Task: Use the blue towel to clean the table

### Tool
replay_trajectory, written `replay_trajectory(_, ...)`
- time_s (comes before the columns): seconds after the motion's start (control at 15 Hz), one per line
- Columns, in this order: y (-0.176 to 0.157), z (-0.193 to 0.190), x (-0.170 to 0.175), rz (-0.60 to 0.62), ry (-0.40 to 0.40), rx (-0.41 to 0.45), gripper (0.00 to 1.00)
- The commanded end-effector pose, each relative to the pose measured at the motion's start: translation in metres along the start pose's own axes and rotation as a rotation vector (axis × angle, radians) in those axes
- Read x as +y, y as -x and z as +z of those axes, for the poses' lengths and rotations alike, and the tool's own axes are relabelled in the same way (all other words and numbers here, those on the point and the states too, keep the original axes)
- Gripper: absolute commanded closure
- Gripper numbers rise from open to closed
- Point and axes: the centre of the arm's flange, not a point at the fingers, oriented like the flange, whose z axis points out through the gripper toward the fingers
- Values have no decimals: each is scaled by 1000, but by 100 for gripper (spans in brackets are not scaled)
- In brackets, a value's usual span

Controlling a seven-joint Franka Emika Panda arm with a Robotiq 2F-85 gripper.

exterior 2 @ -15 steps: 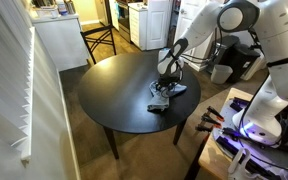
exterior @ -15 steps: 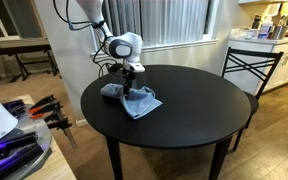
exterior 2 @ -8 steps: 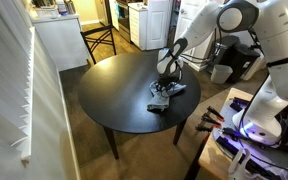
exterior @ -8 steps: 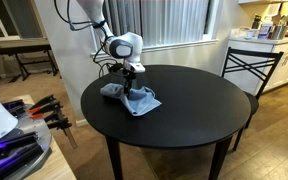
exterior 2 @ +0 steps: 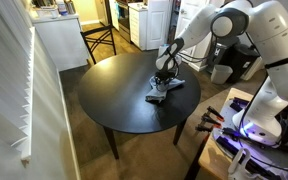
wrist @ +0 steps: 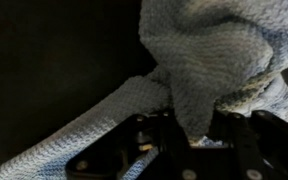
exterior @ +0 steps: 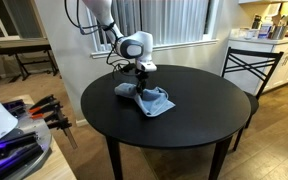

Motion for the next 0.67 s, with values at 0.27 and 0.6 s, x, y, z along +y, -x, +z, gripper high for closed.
replay_trajectory(0.27, -65, -13, -74, 152, -14, 232, 94)
replay_trajectory(0.6, -30, -10, -154, 248, -91, 295, 94)
